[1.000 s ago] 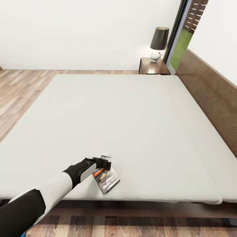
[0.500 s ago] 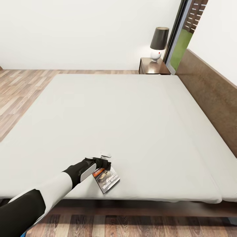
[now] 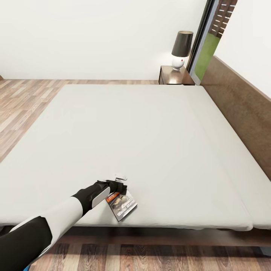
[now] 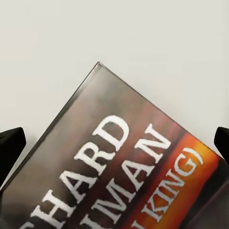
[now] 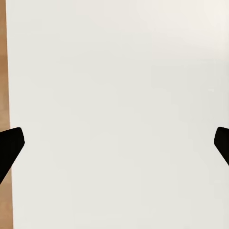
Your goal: In the bedroom, move the book from the bed onto either nightstand, and place the two sandals side by side next to the bed.
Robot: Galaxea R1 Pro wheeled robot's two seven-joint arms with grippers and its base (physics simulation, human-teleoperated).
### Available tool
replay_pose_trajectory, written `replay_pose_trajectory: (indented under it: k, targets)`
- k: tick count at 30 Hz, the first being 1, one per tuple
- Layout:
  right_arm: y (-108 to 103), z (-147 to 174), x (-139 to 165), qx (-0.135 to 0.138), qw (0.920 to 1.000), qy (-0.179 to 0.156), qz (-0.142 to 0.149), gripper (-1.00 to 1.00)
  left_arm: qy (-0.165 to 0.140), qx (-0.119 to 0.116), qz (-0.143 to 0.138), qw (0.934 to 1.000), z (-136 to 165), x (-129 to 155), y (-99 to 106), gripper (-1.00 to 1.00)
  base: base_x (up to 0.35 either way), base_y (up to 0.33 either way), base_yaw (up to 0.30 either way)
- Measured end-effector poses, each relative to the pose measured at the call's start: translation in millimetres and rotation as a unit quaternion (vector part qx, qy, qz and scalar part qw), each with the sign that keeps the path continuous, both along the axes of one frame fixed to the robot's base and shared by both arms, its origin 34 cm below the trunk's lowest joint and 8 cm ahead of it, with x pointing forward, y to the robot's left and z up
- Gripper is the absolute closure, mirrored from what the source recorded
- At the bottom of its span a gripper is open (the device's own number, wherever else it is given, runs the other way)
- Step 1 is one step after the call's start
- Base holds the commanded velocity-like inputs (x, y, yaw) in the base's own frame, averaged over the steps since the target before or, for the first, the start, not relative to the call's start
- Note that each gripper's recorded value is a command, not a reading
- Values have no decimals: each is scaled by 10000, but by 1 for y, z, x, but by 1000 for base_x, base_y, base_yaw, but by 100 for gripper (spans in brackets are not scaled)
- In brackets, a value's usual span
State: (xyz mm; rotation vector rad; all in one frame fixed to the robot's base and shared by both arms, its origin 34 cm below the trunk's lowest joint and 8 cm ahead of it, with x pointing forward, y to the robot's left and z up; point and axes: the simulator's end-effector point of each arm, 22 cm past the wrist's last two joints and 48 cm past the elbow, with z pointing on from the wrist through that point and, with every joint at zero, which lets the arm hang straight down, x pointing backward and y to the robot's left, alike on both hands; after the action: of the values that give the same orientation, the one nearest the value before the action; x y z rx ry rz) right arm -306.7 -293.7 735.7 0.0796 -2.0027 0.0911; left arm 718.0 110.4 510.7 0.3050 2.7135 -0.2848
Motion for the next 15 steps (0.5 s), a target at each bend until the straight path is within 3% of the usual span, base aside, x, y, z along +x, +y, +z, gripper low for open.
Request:
replay_pose_trajectory:
  k: [15]
  targets:
    - [-1, 0, 0, -5, 10000, -5, 1, -100, 1, -2, -4, 10000, 0, 0, -1, -100, -32, 0, 0]
